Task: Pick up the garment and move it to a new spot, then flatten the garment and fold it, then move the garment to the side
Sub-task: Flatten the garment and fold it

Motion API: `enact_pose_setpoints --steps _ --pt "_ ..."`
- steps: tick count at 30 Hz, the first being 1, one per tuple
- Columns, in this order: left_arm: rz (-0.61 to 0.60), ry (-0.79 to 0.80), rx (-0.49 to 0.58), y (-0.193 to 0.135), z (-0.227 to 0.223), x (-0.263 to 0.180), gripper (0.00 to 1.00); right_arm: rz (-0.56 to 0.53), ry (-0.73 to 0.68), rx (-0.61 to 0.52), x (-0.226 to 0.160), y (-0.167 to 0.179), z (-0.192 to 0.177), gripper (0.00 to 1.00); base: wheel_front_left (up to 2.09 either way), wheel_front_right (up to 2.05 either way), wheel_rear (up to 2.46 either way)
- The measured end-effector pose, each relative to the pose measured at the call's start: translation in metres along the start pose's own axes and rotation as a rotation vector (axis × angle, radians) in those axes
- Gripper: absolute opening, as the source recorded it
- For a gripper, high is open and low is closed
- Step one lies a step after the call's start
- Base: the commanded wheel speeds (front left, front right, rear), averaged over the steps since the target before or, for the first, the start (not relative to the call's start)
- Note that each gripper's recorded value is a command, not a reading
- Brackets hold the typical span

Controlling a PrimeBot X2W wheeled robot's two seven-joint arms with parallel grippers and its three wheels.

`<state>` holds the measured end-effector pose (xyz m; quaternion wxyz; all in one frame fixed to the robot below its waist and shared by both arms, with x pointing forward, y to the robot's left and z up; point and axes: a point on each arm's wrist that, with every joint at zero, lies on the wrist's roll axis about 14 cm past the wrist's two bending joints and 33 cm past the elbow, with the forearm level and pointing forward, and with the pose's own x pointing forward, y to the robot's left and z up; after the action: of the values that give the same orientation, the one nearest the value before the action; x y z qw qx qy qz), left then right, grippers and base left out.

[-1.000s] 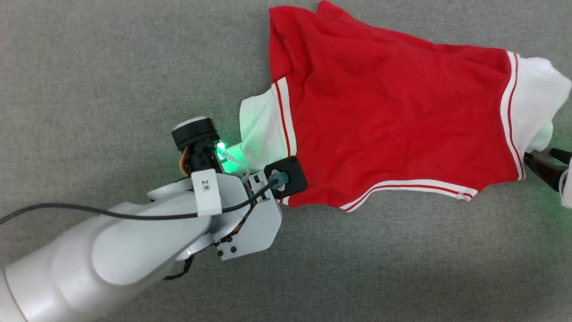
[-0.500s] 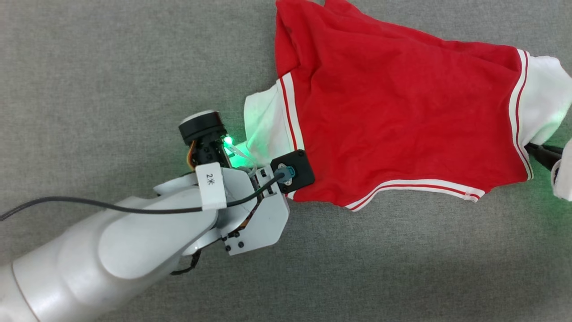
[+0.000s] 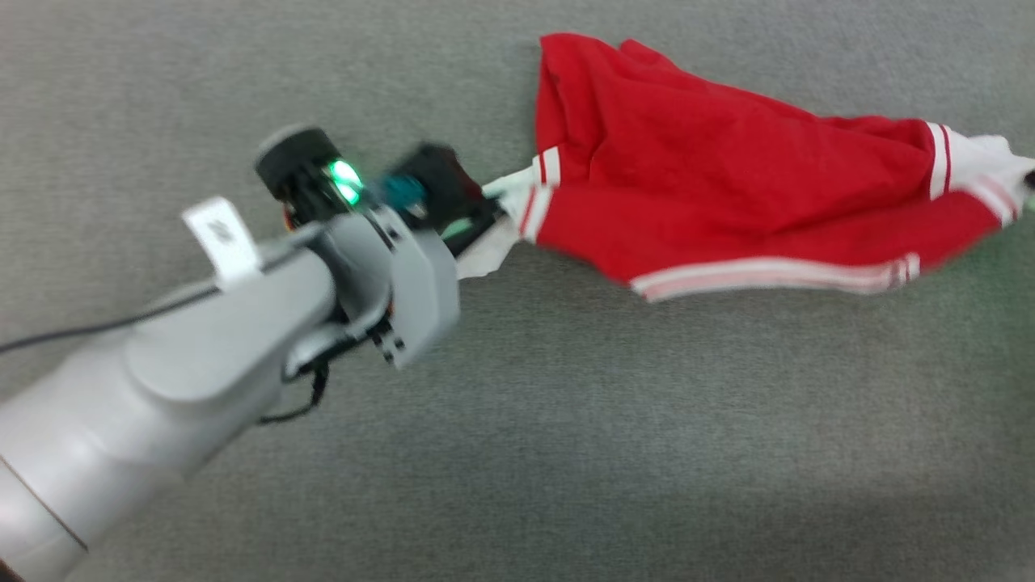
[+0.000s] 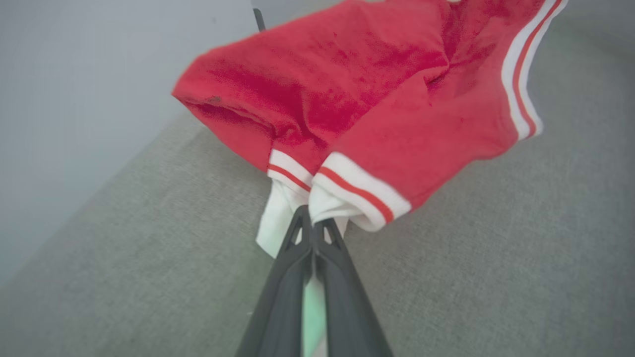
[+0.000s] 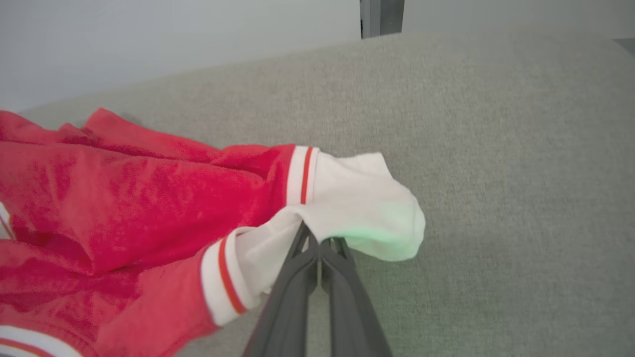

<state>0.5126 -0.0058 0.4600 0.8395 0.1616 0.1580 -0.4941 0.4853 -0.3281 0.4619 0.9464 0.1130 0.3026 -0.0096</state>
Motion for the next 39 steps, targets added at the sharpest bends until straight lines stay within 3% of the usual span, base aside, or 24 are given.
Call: enact_pose_setpoints --steps 8,16,25,29,34,39 --pt "0.217 -0.199 -0.164 0.072 0.045 -0.039 0.0 0.1 -0.244 0.066 0.011 0.043 0.079 0.0 0.0 0.0 0.0" --pt "0.458 -0.355 -0.335 0.169 0.085 -0.054 0.0 0.221 -0.479 0.327 0.047 0.091 0.168 0.0 0.0 0.0 0.0" --pt "0.699 -0.69 -0.311 0.264 0.175 -0.089 0.0 0.275 -0.777 0.438 0.054 0.122 0.274 0.0 0.0 0.0 0.0" --pt "0.724 -0.796 -0.284 0.275 0.208 -0.102 0.0 0.292 -0.877 0.458 0.043 0.126 0.306 0.0 0.0 0.0 0.0" --pt "0.718 -0.887 -0.309 0.275 0.232 -0.123 0.0 0.315 -0.909 0.424 0.027 0.134 0.32 0.0 0.0 0.0 0.0" --pt "0.692 -0.813 -0.357 0.261 0.193 -0.103 0.0 0.292 -0.809 0.335 0.038 0.129 0.288 0.0 0.0 0.0 0.0"
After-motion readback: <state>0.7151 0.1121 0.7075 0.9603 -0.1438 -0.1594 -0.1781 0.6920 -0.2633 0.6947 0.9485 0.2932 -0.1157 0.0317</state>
